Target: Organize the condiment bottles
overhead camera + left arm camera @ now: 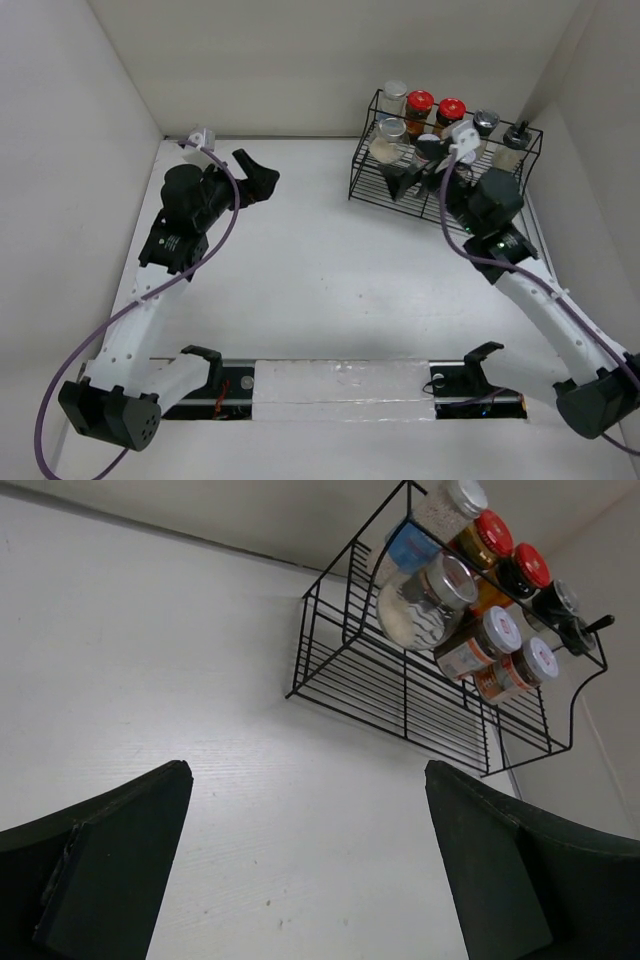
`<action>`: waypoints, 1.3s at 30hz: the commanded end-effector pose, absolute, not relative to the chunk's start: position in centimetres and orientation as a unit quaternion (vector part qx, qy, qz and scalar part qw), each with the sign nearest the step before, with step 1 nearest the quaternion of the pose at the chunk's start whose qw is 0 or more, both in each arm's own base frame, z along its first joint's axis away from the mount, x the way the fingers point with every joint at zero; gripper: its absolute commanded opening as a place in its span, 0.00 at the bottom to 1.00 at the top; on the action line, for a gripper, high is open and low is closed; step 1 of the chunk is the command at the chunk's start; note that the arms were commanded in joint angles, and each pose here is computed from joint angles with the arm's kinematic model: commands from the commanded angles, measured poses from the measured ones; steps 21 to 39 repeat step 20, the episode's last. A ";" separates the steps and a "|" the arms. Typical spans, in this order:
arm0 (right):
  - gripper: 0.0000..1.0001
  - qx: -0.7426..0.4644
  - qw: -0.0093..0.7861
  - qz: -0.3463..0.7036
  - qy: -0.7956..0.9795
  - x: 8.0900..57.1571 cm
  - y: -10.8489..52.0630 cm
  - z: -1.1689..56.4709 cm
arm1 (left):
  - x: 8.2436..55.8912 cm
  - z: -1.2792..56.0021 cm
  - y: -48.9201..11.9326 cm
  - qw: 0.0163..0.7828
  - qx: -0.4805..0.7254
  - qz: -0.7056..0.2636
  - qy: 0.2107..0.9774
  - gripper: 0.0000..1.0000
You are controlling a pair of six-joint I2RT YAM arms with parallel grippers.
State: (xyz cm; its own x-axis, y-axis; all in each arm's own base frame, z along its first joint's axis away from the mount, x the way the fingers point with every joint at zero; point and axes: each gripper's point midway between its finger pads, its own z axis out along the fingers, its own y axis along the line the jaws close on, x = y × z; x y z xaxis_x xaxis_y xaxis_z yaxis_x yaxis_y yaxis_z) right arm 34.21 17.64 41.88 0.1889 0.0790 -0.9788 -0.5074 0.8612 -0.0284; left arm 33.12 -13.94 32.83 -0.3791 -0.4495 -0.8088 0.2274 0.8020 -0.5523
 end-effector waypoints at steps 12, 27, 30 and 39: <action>0.99 -0.378 0.529 0.292 0.702 24.8 31.2 19.5 | 31.1 36.5 -14.5 0.597 -0.044 -0.354 0.719 1.00; 0.99 -0.365 0.542 0.285 0.701 24.9 32.7 20.6 | 28.8 37.1 -15.3 0.613 -0.017 -0.397 0.683 1.00; 0.99 -0.365 0.542 0.285 0.701 24.9 32.7 20.6 | 28.8 37.1 -15.3 0.613 -0.017 -0.397 0.683 1.00; 0.99 -0.365 0.542 0.285 0.701 24.9 32.7 20.6 | 28.8 37.1 -15.3 0.613 -0.017 -0.397 0.683 1.00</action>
